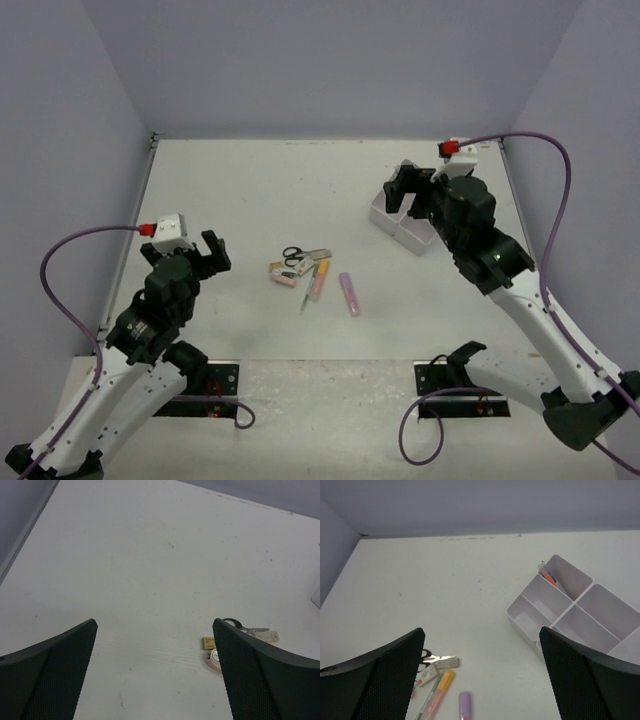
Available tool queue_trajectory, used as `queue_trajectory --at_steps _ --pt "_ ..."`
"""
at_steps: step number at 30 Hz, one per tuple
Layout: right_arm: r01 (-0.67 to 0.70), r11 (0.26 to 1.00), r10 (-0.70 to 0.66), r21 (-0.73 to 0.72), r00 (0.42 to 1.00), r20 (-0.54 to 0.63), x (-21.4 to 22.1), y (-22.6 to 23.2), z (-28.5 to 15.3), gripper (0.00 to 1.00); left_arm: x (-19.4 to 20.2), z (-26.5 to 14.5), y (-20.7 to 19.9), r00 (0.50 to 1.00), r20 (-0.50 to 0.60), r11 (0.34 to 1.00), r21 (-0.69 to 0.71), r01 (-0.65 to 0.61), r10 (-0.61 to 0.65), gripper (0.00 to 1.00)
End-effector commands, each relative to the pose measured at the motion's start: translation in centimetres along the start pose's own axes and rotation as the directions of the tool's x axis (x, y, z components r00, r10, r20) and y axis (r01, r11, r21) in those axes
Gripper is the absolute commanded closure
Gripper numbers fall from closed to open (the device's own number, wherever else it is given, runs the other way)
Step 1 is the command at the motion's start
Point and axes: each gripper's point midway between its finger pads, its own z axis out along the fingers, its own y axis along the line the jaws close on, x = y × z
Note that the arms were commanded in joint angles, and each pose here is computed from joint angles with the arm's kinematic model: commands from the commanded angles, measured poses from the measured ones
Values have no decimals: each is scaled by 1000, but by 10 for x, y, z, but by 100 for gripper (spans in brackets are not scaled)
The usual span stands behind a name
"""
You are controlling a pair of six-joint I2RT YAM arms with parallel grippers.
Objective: Sort the stationery into containers
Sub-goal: Place the pen in the storage box, then pick up the pen from the center of the board.
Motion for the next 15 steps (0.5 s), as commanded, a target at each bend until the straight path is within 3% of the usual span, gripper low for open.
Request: queue_trajectory --at_steps 1,5,11,15 --pt "-73 997 72 -14 995 -75 46 -14 -33 1 -44 -14 7 974 92 977 -31 212 -208 0" --pt "-73 997 76 33 993 -95 59 -26 -35 1 -47 -17 -5 982 110 986 77 147 -155 0" --pt "-56 998 56 7 954 -294 99 -11 -14 1 -42 -17 -16 991 92 987 137 82 -96 0" --pt "-75 997 73 6 941 -329 107 -7 -9 1 -34 -12 -25 997 58 985 168 50 -60 0"
